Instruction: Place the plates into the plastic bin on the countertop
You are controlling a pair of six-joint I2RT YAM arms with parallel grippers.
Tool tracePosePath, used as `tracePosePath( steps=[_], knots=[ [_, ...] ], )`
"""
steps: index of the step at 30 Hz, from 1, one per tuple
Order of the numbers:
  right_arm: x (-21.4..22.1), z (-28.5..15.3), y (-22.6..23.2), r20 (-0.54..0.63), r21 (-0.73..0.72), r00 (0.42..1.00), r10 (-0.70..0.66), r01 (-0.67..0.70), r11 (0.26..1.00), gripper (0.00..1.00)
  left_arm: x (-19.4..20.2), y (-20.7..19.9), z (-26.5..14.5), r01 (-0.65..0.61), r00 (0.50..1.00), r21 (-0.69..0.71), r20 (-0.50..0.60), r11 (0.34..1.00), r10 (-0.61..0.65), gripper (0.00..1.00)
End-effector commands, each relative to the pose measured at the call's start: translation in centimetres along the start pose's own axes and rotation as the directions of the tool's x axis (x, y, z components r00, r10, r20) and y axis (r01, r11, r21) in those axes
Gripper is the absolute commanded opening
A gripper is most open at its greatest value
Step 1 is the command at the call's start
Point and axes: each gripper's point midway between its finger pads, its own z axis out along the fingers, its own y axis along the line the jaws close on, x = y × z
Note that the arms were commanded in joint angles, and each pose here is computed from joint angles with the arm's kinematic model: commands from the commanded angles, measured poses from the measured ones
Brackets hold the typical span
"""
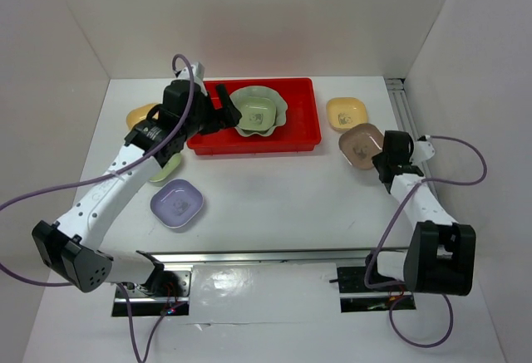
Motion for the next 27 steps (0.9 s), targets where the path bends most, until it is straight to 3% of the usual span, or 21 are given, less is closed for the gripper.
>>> tracePosePath(
  steps=[1, 6, 8, 10, 11, 13, 14, 16, 18, 22, 27],
  knots=[
    [-3.9, -2.2, 2.6, 0.114, -0.036, 0.993, 0.030, -0.026, 0.999, 0.00, -0.6, -0.4, -0.7, -0.016, 0.999, 0.027, 0.030, 1.000, 0.015, 1.00],
    [-5.9, -5.6, 9.4, 0.147, -0.321, 0.989, -0.002, 0.049, 0.946, 0.00, 0.0, -0.1, -2.0, -0.003, 1.000, 0.022, 0.023, 1.000, 0.002, 1.00],
    [-6.7, -7.0, 13.6, 0.160, -0.444, 0.984, -0.079, 0.144, 0.884, 0.00, -0.1, 1.1, -2.5, 0.047, 0.998, -0.042, 0.038, 0.998, -0.045, 1.00],
    [-4.4, -6.9, 17.2, 0.095, -0.543, 0.975, -0.202, 0.221, 0.810, 0.00, 0.3, 2.3, -4.0, 0.082, 0.996, -0.099, 0.034, 0.992, -0.079, 1.00],
    [-5.7, -8.2, 20.3, 0.148, -0.602, 0.956, -0.252, 0.289, 0.745, 0.00, 0.6, 3.1, -4.3, 0.114, 0.993, -0.137, 0.043, 0.984, -0.109, 1.00],
    [-2.5, -6.6, 22.6, 0.082, -0.647, 0.919, -0.386, 0.344, 0.681, 0.00, 1.3, 4.2, -5.4, 0.143, 0.990, -0.186, 0.031, 0.972, -0.139, 1.00],
    [-2.8, -8.1, 25.6, 0.138, -0.688, 0.898, -0.418, 0.391, 0.612, 0.00, 1.8, 4.7, -6.0, 0.151, 0.989, -0.191, 0.027, 0.970, -0.149, 1.00],
    [0.8, -7.1, 27.6, 0.102, -0.719, 0.854, -0.510, 0.418, 0.556, 0.00, 2.3, 4.6, -6.8, 0.149, 0.989, -0.171, 0.021, 0.974, -0.148, 1.00],
    [1.4, -8.2, 30.8, 0.157, -0.750, 0.827, -0.539, 0.455, 0.479, 0.00, 3.2, 5.1, -7.4, 0.126, 0.992, -0.168, 0.003, 0.978, -0.127, 1.00],
    [6.1, -6.9, 34.1, 0.160, -0.750, 0.781, -0.604, 0.494, 0.440, 0.00, 4.5, 6.2, -8.6, 0.091, 0.995, -0.191, -0.023, 0.977, -0.097, 1.00],
    [9.8, -7.5, 36.8, 0.140, -0.732, 0.812, -0.566, 0.470, 0.493, 0.00, 5.0, 7.2, -9.6, 0.045, 0.999, -0.195, -0.020, 0.980, -0.050, 1.00]
  ],
)
